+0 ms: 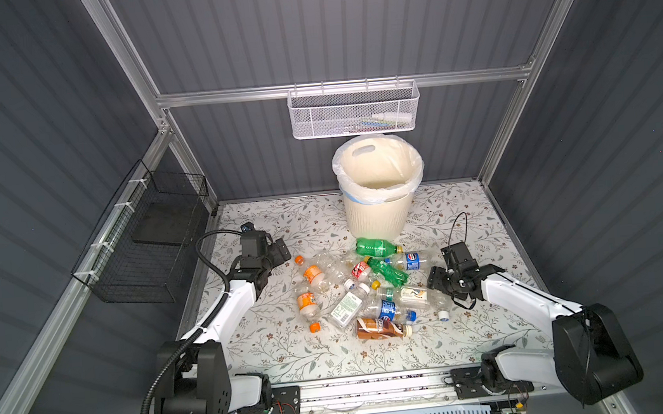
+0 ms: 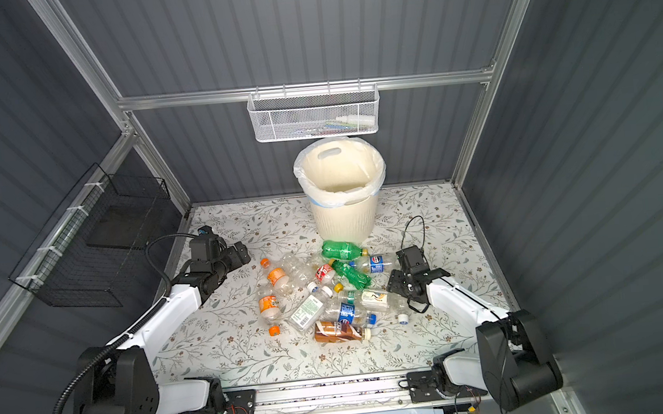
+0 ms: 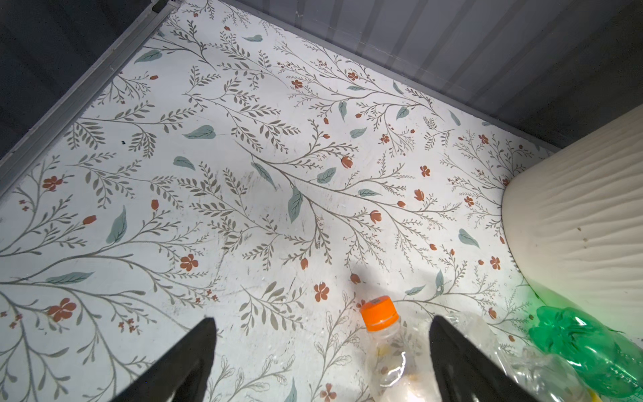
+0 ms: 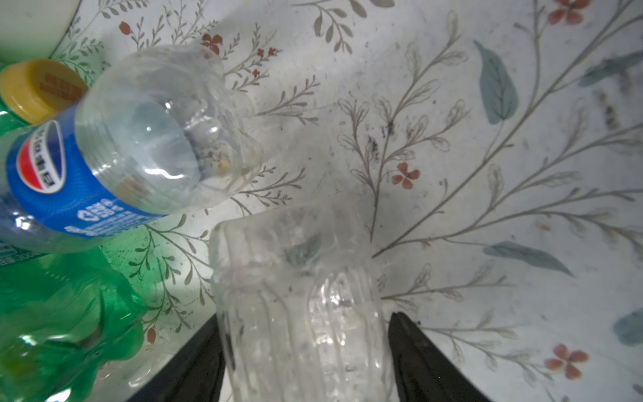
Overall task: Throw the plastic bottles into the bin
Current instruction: 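Reach the right gripper to a clear bottle while the left arm moves toward the pile, then close the right gripper on the clear bottle and lift it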
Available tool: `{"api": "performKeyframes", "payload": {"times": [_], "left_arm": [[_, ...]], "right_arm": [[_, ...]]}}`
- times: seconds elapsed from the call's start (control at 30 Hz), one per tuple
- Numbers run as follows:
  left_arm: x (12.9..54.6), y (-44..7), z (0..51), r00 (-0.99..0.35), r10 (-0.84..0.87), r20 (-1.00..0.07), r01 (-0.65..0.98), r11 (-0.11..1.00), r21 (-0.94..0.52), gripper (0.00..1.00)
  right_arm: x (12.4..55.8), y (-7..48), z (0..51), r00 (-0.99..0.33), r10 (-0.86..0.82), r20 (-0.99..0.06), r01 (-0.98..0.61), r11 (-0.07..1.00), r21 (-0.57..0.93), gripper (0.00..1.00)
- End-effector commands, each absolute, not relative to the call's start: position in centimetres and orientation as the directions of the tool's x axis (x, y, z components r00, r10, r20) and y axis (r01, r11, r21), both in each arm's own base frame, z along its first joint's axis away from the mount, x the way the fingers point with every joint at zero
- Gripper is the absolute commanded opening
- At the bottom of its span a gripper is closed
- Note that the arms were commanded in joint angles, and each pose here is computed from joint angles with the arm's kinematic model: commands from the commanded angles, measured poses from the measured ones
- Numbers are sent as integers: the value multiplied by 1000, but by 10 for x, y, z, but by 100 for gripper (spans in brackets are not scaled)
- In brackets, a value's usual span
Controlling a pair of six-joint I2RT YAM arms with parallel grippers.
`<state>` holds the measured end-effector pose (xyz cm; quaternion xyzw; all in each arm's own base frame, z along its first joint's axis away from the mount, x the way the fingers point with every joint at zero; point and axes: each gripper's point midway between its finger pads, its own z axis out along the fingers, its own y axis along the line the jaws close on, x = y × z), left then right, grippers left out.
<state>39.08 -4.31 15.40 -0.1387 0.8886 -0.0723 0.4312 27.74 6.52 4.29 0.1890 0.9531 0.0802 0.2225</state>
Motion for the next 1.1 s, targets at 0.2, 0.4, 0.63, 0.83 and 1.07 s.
{"api": "performKeyframes", "payload": {"times": [0.2,0.4,0.63,0.83,1.07], "left_arm": [[392,-47,156,-601,-316,-734,-184,949,-258,96],[394,-50,156,-603,-314,-733,-175,949,-263,96],[398,-56,159,-601,-307,-738,-154,951,-269,96],[398,-59,162,-596,-304,-743,-144,951,-274,96],[396,-62,169,-587,-290,-756,-124,955,-270,96]], "right_arm": [[272,61,42,-821,405,-401,339,913,227,58],[273,52,62,-787,415,-456,346,909,231,56],[274,30,99,-689,475,-548,377,880,288,54],[278,13,139,-570,511,-643,363,859,361,51],[287,2,225,-344,522,-781,250,852,459,49]]}}
